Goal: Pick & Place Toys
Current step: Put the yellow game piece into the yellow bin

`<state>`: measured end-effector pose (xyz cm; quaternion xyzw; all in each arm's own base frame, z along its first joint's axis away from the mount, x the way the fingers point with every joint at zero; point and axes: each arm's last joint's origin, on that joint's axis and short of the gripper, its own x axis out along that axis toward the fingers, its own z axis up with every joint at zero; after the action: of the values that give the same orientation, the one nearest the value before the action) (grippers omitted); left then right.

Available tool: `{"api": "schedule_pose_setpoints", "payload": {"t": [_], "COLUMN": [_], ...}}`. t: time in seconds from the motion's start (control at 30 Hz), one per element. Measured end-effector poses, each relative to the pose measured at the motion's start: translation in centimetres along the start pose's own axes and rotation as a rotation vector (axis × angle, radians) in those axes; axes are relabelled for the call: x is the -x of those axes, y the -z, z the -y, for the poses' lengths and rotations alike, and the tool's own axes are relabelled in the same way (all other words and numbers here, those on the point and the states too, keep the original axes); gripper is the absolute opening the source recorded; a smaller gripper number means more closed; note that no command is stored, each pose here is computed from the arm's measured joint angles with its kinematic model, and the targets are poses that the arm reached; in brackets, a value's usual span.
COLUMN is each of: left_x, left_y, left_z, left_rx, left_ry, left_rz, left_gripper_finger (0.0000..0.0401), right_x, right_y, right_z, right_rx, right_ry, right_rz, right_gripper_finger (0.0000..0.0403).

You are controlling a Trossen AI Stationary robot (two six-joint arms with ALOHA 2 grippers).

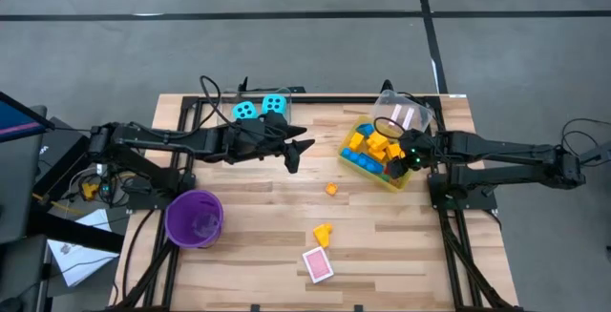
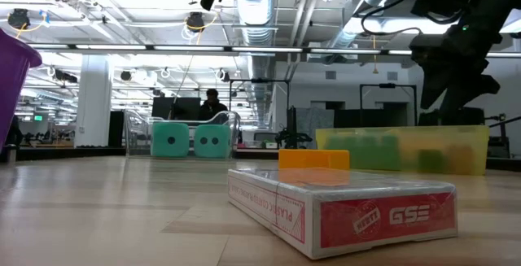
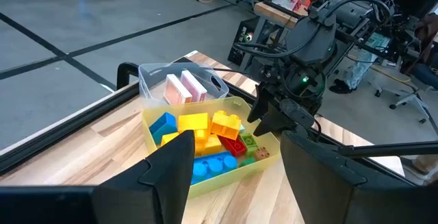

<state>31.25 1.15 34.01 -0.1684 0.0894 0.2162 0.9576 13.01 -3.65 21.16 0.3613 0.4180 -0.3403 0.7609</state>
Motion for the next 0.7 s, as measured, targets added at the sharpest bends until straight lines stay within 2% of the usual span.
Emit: {"api": "schedule_pose_setpoints", "payload": {"t": [0.6, 0.7], "left_x": [0.0, 0.1], "left_y": [0.0, -1.2], "left_z": [0.0, 0.7], "left_rx": [0.011, 0.068], "left_ry": [0.001, 0.085], "left_rz": [0.002, 0.108], "left_gripper_finger": [0.0213, 0.0213], "right_x": [0.0, 0.0], "right_y": [-0.1, -0.1], "right_z": [-0.1, -0.1], "right_rx": [0.010, 0.011], "right_ry": [-0.005, -0.014], "right_rz": [0.005, 0.014], "right_gripper_finger": [0.0239, 0.0240]}}
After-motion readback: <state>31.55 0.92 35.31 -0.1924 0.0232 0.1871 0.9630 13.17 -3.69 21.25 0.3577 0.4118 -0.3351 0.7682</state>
